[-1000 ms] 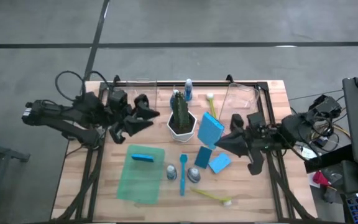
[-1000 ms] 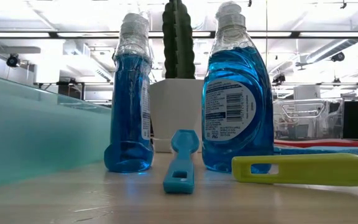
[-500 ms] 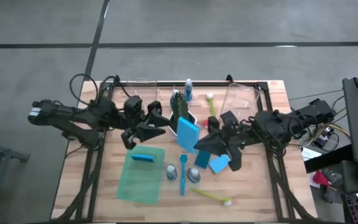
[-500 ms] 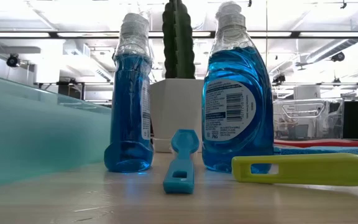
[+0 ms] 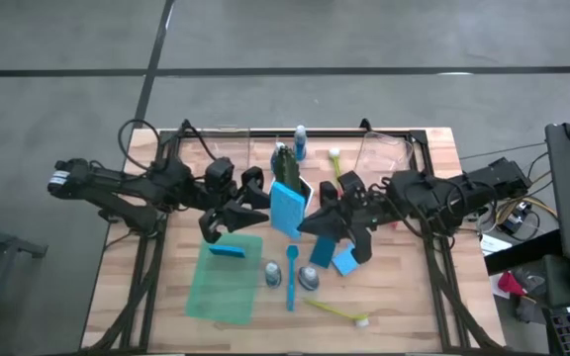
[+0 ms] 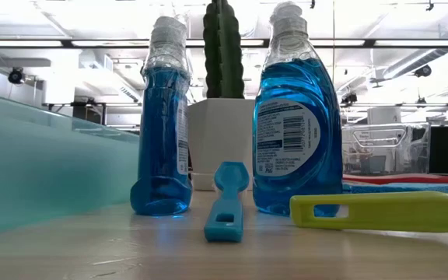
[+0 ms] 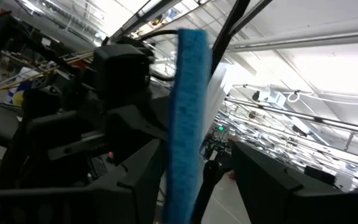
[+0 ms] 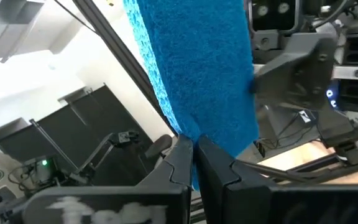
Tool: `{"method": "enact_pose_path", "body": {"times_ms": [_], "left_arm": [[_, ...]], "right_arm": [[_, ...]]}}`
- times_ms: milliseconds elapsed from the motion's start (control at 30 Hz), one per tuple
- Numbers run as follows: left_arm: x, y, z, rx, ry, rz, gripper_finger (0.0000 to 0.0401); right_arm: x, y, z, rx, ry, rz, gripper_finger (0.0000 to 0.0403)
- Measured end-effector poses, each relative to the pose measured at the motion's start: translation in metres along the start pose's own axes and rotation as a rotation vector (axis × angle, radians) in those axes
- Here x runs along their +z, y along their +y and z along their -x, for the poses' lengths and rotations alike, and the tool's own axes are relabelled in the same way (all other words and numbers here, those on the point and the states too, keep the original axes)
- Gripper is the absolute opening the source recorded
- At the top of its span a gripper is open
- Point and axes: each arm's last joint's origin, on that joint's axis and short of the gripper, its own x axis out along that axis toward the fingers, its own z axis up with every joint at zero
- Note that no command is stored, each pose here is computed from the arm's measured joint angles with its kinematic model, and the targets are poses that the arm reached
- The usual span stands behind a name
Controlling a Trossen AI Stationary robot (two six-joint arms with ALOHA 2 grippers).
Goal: Pick & Place Kitchen Sink Supplies
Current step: Put the blue sponge wipe into the green bin
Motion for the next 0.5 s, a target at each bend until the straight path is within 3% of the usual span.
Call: {"method": "enact_pose_path", "body": {"times_ms": [300, 500], "left_arm": [[-0.0017, 0.0018, -0.0025, -0.002, -0.005, 0.001, 0.0169], [-0.0026, 0.003, -0.0032, 0.013, -0.008, 0.009, 0.0112]], "right_arm": [[0.0058, -0.0085, -0.0003, -0.02, -0.006, -0.022, 0.0008], [0.007, -0.0108, -0.0004, -0.029, -0.01, -0.035, 0.0008]]}}
